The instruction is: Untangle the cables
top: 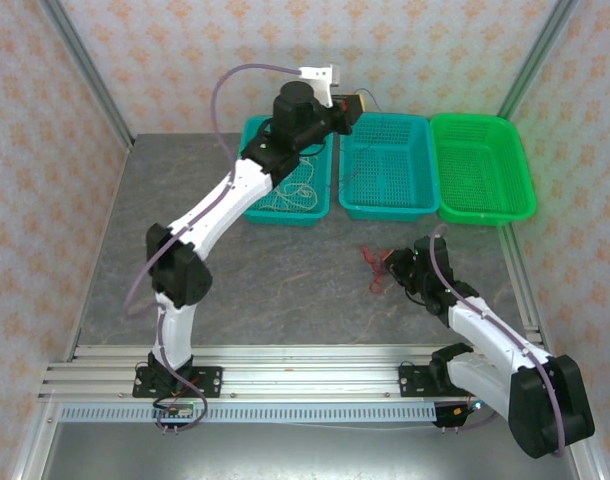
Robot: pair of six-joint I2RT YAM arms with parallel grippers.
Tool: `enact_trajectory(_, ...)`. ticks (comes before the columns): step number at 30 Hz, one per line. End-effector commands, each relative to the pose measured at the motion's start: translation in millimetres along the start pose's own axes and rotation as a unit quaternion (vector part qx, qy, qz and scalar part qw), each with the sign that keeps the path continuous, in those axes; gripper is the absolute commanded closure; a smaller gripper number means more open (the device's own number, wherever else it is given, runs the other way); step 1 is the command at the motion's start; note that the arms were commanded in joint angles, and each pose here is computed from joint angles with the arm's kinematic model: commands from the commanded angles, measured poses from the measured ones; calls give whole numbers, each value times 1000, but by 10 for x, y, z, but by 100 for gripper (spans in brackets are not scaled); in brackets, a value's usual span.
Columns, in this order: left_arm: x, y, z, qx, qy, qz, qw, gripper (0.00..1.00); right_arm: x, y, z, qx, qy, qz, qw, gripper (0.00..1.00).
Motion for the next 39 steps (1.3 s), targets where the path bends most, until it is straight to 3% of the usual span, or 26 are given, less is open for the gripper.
enact_trajectory(1, -216, 121, -204, -54, -10, 41, 998, 100, -71, -14, 40, -1, -10, 11, 1000, 87)
enact_trajectory(7, 57, 552, 60, -41, -23, 15, 999, 100, -109, -45, 44, -5, -15, 19, 1000, 87)
enact_trajectory(15, 582, 876, 624, 9, -33, -51, 998, 100, -124, -53, 51, -5, -15, 21, 1000, 87)
enact_trajectory(20, 363, 743, 517, 30, -18, -30, 999, 42, -127, -57, 44, -6, -17, 24, 1000, 86)
enact_trajectory(24, -118, 313, 205, 11, 34, 13, 999, 27, -121, -61, 30, -9, -18, 26, 999, 86)
enact_trajectory(29, -557, -708, -23, -37, 109, 55, 992, 26, -81, -43, 21, -7, -23, 17, 1000, 86)
enact_trajectory(34, -439, -1639, 438, 3, 167, 16, 986, 26, 256, 69, 171, 56, -90, -41, 994, 87)
enact_trajectory(39, 4, -2264, 1048, 27, 132, -46, 990, 26, 773, 346, 661, 135, -193, -74, 969, 87)
Point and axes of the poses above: each hand's point on the last joint's axis, 136 mm out from that joint toward the fingers, its own y axis out along the fingers, its own x axis along the line the jaws close on, z = x × y, the point moved 4 cm from there along -y, back along the fingers, and after that the axes turned 5 degrees about -y, right-handed, at the moved point
